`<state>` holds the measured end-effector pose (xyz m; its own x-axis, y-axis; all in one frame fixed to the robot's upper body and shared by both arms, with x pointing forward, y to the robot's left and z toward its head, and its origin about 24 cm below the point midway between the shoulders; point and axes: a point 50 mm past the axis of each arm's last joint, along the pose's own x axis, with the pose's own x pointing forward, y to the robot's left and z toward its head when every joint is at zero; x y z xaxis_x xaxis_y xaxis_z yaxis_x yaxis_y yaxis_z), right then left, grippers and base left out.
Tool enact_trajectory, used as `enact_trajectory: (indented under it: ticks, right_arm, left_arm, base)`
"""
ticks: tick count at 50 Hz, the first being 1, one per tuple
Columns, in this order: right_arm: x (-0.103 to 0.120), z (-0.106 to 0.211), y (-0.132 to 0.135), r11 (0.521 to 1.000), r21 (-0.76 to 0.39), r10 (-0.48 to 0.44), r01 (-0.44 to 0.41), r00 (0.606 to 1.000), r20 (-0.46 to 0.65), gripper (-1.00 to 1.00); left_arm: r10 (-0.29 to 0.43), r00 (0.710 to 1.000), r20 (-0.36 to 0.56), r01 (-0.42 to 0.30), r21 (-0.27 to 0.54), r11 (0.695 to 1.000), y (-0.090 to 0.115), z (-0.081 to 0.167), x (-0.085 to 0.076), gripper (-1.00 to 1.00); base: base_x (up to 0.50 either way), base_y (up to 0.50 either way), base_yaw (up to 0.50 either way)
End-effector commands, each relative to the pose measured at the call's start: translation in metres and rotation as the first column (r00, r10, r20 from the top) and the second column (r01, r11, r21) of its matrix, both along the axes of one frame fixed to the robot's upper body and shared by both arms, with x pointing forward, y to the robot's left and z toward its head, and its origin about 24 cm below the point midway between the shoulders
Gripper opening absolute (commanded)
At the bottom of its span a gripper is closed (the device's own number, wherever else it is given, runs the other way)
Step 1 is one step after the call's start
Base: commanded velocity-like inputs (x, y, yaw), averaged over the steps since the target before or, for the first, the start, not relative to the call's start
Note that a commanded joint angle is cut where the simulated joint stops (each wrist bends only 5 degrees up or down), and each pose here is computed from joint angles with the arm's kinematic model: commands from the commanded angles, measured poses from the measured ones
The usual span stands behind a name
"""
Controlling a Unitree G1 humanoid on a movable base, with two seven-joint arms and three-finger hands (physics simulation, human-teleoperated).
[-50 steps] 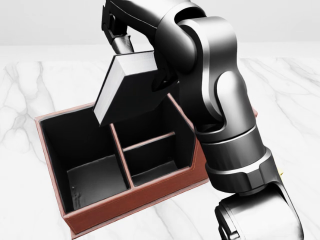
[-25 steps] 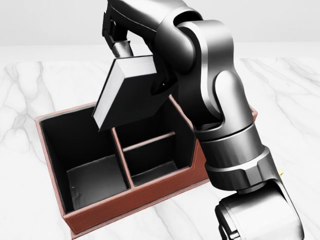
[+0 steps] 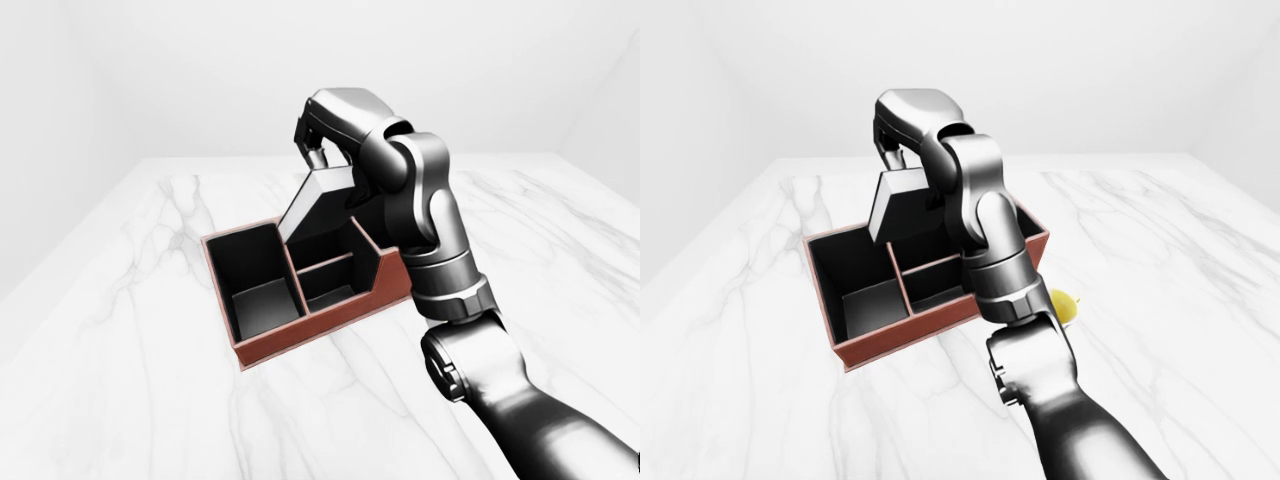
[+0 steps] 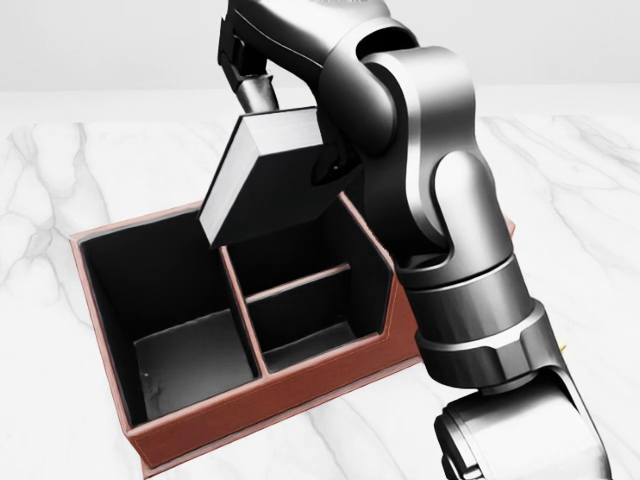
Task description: Pick up the book and place it in the front compartment of the caddy.
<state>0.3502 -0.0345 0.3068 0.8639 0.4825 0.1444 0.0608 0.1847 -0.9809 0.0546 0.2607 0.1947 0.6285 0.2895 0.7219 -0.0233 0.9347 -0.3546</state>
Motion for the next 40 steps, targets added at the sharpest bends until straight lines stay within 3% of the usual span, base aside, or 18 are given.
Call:
enact_trajectory:
  ticks: [1, 14, 30, 40]
  right_arm:
    - [-0.006, 0.000, -0.002, 0.998, -0.015, -0.052, 0.054, 0.995, 0.087, -1.00]
    - [0.002, -0.014, -0.004, 0.996, 0.017, -0.086, 0.085, 0.992, 0.089, -1.00]
    - [0.020, -0.016, -0.010, 0.987, 0.087, -0.151, 0.137, 0.972, 0.183, -1.00]
    - [0.027, -0.030, -0.008, 0.985, 0.110, -0.151, 0.135, 0.978, 0.146, -1.00]
  left_arm:
    - [-0.003, 1.000, -0.001, 0.003, -0.004, 1.000, 0.000, -0.001, 0.000, 1.00]
    - [0.000, 1.000, 0.016, 0.000, -0.004, 1.000, 0.001, 0.004, -0.001, 1.00]
    - [0.006, 1.000, 0.002, -0.006, 0.002, 1.000, 0.001, 0.002, -0.001, 1.00]
    - [0.008, 1.000, 0.006, -0.008, 0.005, 1.000, 0.001, 0.003, -0.003, 1.00]
  base:
    - [0.00, 0.00, 0.00]
    - [0.00, 0.00, 0.00]
    - [0.00, 0.00, 0.00]
    - [0.00, 0.00, 0.00]
